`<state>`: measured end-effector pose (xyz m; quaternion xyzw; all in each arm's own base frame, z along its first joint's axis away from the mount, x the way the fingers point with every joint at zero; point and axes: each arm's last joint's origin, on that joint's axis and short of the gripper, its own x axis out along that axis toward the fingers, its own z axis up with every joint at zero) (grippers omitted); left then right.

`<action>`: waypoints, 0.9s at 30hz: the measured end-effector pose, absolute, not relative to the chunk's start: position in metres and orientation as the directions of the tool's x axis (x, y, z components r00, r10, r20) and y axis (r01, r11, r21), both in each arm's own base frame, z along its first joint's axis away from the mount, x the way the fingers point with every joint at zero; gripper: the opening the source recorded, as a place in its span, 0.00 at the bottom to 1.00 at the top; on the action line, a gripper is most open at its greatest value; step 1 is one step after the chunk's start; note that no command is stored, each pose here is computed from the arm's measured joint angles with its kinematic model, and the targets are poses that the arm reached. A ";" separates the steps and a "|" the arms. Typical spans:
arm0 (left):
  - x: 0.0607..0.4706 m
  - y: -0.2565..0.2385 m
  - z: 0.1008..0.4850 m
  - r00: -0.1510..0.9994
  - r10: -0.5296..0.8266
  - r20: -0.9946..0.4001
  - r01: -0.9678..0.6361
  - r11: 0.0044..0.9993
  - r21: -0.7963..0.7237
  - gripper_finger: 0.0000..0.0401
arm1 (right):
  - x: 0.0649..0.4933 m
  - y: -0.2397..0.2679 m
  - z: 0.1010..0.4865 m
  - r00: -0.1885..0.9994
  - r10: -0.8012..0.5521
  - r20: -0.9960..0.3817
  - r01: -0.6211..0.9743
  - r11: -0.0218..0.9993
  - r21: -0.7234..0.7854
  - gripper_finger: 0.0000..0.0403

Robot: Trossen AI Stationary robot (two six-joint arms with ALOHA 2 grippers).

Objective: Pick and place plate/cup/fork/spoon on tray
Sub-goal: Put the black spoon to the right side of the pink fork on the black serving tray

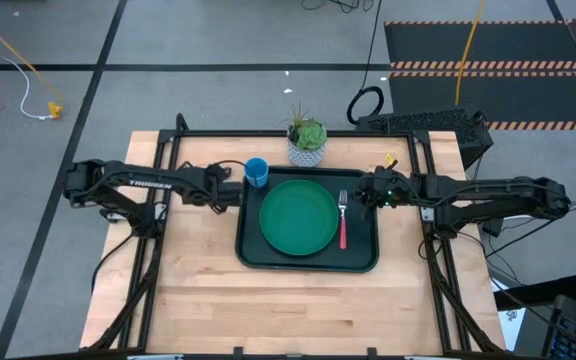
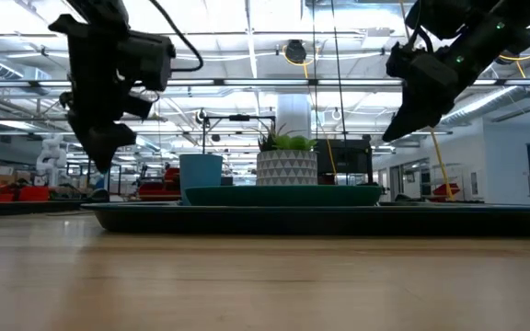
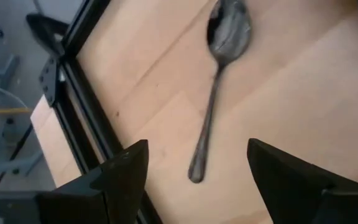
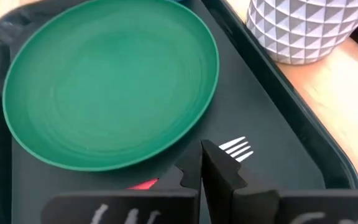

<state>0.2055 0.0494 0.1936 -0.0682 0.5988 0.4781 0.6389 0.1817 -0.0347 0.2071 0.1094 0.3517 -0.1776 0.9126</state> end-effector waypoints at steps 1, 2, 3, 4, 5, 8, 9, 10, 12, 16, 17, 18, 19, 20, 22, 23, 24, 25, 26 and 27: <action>0.204 0.052 0.193 -0.184 0.525 -0.831 -0.704 0.520 0.485 0.69 | 0.181 -0.035 0.207 0.687 -0.247 -0.684 0.401 0.913 0.073 0.00; 0.203 0.055 0.192 -0.191 0.527 -0.828 -0.710 0.509 0.487 0.69 | 0.181 -0.035 0.207 0.686 -0.246 -0.685 0.400 0.914 0.072 0.00; 0.203 0.058 0.191 -0.196 0.536 -0.821 -0.709 0.501 0.497 0.69 | 0.181 -0.035 0.207 0.687 -0.247 -0.683 0.397 0.915 0.069 0.00; 0.202 0.062 0.191 -0.203 0.547 -0.812 -0.704 0.495 0.510 0.69 | 0.182 -0.035 0.207 0.688 -0.247 -0.683 0.394 0.917 0.065 0.00; 0.201 0.065 0.191 -0.209 0.550 -0.808 -0.699 0.494 0.517 0.69 | 0.182 -0.035 0.207 0.687 -0.247 -0.683 0.392 0.918 0.062 0.00; 0.200 0.077 0.189 -0.208 0.504 -0.839 -0.695 0.527 0.489 0.69 | 0.182 -0.035 0.207 0.688 -0.248 -0.683 0.386 0.921 0.055 0.00; 0.199 0.080 0.189 -0.199 0.479 -0.855 -0.695 0.546 0.468 0.69 | 0.182 -0.035 0.207 0.688 -0.248 -0.683 0.386 0.921 0.055 0.00; 0.199 0.084 0.188 -0.189 0.460 -0.868 -0.695 0.561 0.449 0.69 | 0.182 -0.035 0.207 0.688 -0.248 -0.683 0.386 0.921 0.055 0.00; 0.201 0.091 0.187 -0.154 0.437 -0.886 -0.690 0.595 0.414 0.69 | 0.182 -0.035 0.207 0.688 -0.248 -0.683 0.386 0.921 0.055 0.00; 0.200 0.101 0.180 -0.103 0.411 -0.906 -0.649 0.663 0.375 0.69 | 0.182 -0.035 0.207 0.688 -0.248 -0.683 0.386 0.921 0.055 0.00; 0.199 0.103 0.177 -0.095 0.402 -0.911 -0.636 0.679 0.366 0.69 | 0.182 -0.035 0.207 0.688 -0.248 -0.683 0.386 0.921 0.055 0.00; 0.197 0.104 0.175 -0.088 0.390 -0.917 -0.626 0.694 0.355 0.69 | 0.182 -0.035 0.207 0.688 -0.248 -0.683 0.386 0.921 0.055 0.00; 0.196 0.106 0.172 -0.081 0.378 -0.922 -0.616 0.709 0.345 0.69 | 0.182 -0.035 0.207 0.688 -0.248 -0.683 0.386 0.921 0.055 0.00; 0.195 0.107 0.170 -0.075 0.368 -0.927 -0.608 0.720 0.335 0.69 | 0.182 -0.035 0.207 0.688 -0.248 -0.683 0.386 0.921 0.055 0.00; 0.193 0.110 0.166 -0.060 0.363 -0.930 -0.593 0.736 0.326 0.69 | 0.182 -0.035 0.207 0.688 -0.248 -0.683 0.384 0.922 0.052 0.00; 0.192 0.112 0.164 -0.058 0.364 -0.930 -0.590 0.739 0.326 0.69 | 0.182 -0.035 0.207 0.688 -0.248 -0.683 0.381 0.923 0.049 0.00; 0.190 0.114 0.162 -0.058 0.365 -0.929 -0.589 0.739 0.327 0.69 | 0.182 -0.035 0.207 0.688 -0.248 -0.683 0.378 0.925 0.046 0.00; 0.188 0.116 0.160 -0.058 0.366 -0.929 -0.589 0.739 0.328 0.69 | 0.182 -0.035 0.207 0.688 -0.248 -0.683 0.374 0.926 0.041 0.00; 0.186 0.118 0.159 -0.055 0.365 -0.929 -0.592 0.737 0.325 0.69 | 0.182 -0.035 0.207 0.688 -0.248 -0.683 0.370 0.928 0.037 0.00; 0.185 0.121 0.157 -0.046 0.361 -0.931 -0.598 0.737 0.315 0.69 | 0.182 -0.035 0.207 0.688 -0.248 -0.683 0.369 0.929 0.035 0.00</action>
